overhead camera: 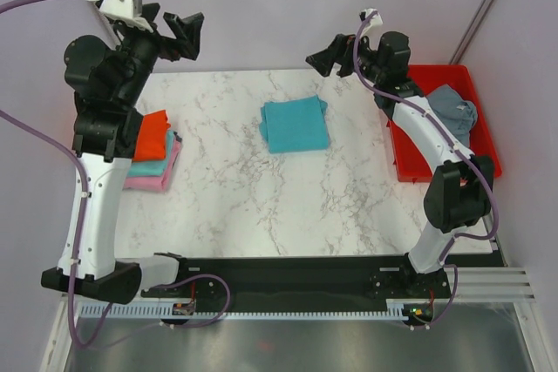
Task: Fold and stack the t-shirts
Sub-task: Neatly place the folded tshirt to the corner
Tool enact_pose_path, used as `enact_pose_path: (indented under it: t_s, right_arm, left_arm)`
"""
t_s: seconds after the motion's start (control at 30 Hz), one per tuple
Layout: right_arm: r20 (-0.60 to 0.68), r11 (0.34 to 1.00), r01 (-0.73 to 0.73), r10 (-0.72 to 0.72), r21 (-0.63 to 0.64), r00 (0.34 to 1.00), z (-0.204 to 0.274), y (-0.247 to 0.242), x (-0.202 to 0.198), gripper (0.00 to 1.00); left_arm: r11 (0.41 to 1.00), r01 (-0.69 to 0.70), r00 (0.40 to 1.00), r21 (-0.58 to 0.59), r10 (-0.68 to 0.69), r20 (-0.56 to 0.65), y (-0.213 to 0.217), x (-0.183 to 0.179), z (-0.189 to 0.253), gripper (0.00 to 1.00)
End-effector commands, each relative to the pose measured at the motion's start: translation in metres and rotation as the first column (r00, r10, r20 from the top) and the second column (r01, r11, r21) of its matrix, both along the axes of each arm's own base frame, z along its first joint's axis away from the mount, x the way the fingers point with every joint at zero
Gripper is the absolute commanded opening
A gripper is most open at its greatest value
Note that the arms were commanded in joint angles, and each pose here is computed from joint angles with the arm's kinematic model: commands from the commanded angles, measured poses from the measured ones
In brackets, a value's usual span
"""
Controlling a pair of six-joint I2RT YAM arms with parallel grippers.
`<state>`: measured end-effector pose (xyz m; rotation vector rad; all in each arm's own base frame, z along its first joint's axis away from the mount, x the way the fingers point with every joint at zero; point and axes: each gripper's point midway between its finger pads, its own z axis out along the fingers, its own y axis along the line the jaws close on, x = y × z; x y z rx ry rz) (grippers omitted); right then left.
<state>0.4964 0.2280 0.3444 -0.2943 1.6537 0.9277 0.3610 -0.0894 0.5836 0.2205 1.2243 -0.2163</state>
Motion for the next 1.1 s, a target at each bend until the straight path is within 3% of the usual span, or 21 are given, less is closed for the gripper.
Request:
enact_pose_path:
  t_s: [0.0, 0.07, 0.17, 0.23, 0.37, 0.5, 0.57, 0.63, 0.67, 0.77, 0.9, 1.0, 1.07]
  right_arm:
    - [0.019, 0.999, -0.003, 0.002, 0.033, 1.000, 0.009, -0.001, -0.005, 0.98]
    - [0.019, 0.999, -0.006, 0.005, 0.034, 1.000, 0.008, 0.000, -0.007, 0.98]
    - [0.009, 0.999, -0.004, 0.004, 0.033, 1.000, 0.004, 0.000, -0.007, 0.98]
    - [0.005, 0.999, -0.005, 0.005, 0.040, 1.000, 0.005, 0.000, -0.006, 0.98]
    - [0.018, 0.999, -0.006, 0.005, 0.040, 1.000, 0.010, 0.000, -0.005, 0.98]
    - [0.026, 0.999, -0.004, 0.003, 0.032, 1.000, 0.011, 0.000, -0.005, 0.98]
    - [0.035, 1.000, -0.012, 0.011, 0.025, 0.999, 0.012, 0.000, -0.006, 0.98]
    - [0.042, 1.000, -0.018, 0.018, 0.011, 0.999, 0.009, 0.001, -0.006, 0.98]
    - [0.049, 1.000, -0.020, 0.019, 0.006, 0.999, 0.010, 0.001, -0.005, 0.98]
    - [0.139, 0.998, -0.005, 0.012, -0.055, 0.990, 0.026, 0.006, 0.006, 0.98]
    - [0.286, 0.996, -0.033, 0.056, -0.085, 0.957, 0.061, 0.020, 0.019, 0.98]
    - [0.296, 0.998, -0.037, 0.051, -0.052, 0.954, 0.076, 0.025, 0.033, 0.98]
    - [0.282, 0.998, -0.048, 0.055, -0.032, 0.958, 0.077, 0.027, 0.034, 0.98]
  left_arm:
    - [0.972, 0.226, 0.970, -0.067, -0.231, -0.080, -0.034, -0.023, -0.018, 1.00]
    - [0.929, 0.336, 0.909, -0.153, -0.363, -0.204, -0.047, -0.023, -0.046, 1.00]
    - [0.816, 0.522, 0.752, -0.248, -0.577, -0.319, -0.060, -0.038, -0.074, 0.99]
    - [0.806, 0.539, 0.722, -0.245, -0.591, -0.359, -0.061, -0.038, -0.086, 0.99]
    - [0.699, 0.662, 0.577, -0.270, -0.706, -0.412, -0.073, -0.060, -0.103, 0.99]
    - [0.733, 0.662, 0.624, -0.159, -0.656, -0.426, -0.067, -0.057, -0.103, 0.99]
    - [0.801, 0.593, 0.715, -0.077, -0.568, -0.407, -0.056, -0.046, -0.101, 0.99]
    - [0.825, 0.564, 0.771, 0.008, -0.524, -0.363, -0.051, -0.043, -0.097, 1.00]
    - [0.887, 0.462, 0.835, 0.031, -0.422, -0.353, -0.039, -0.031, -0.096, 0.99]
    - [0.903, 0.371, 0.909, 0.217, -0.306, -0.285, -0.044, -0.037, -0.096, 0.99]
    - [0.871, 0.450, 0.870, 0.198, -0.377, -0.318, -0.063, -0.061, -0.116, 0.99]
    - [0.843, 0.490, 0.848, 0.222, -0.402, -0.344, -0.072, -0.074, -0.139, 0.99]
    - [0.844, 0.448, 0.880, 0.295, -0.357, -0.314, -0.069, -0.071, -0.142, 0.99]
